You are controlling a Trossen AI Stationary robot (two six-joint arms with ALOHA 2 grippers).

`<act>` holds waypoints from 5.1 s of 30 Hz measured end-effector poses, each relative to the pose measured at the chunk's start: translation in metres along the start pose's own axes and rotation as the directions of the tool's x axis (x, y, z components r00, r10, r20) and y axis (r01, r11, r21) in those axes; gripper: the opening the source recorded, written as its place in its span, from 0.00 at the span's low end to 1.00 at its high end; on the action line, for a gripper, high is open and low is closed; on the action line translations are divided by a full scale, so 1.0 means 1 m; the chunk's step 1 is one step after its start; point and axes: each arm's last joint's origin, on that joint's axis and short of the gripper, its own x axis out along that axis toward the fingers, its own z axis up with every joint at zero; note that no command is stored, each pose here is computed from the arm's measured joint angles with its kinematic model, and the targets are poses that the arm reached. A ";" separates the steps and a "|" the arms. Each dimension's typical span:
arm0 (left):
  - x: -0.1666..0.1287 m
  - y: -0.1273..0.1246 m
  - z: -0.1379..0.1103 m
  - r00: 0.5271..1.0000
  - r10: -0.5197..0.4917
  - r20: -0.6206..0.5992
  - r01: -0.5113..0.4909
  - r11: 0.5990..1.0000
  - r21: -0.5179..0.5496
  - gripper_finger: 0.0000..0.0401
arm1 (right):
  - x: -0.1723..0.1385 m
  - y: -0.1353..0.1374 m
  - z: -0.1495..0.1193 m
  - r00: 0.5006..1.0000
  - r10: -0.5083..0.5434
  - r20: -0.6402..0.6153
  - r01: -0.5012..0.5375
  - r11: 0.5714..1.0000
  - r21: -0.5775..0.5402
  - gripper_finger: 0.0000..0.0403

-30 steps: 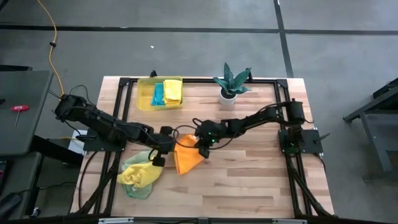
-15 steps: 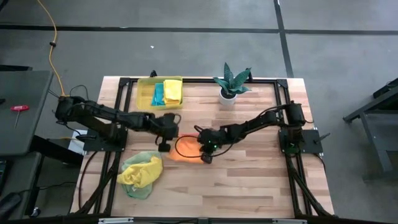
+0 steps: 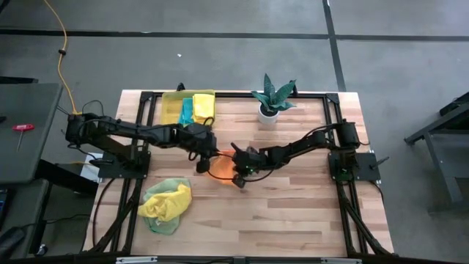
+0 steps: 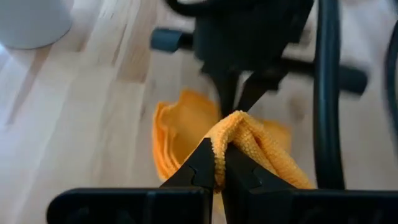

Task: Fold microfiber towels
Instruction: Fold the orange microfiber cloth

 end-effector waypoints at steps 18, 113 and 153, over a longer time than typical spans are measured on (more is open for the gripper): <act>0.034 -0.004 -0.008 0.974 0.225 -0.006 -0.225 0.969 -0.100 0.00 | -0.002 0.000 0.003 0.997 0.076 -0.021 -0.077 0.995 -0.063 0.00; 0.130 -0.003 0.017 0.956 0.292 0.014 -0.288 0.948 -0.137 0.36 | -0.040 -0.065 -0.067 0.977 0.105 0.184 -0.152 0.952 0.267 0.00; 0.066 -0.032 -0.006 0.976 0.217 0.022 -0.217 0.975 0.048 0.05 | -0.102 -0.063 -0.051 0.989 0.023 0.144 -0.048 0.983 0.176 0.00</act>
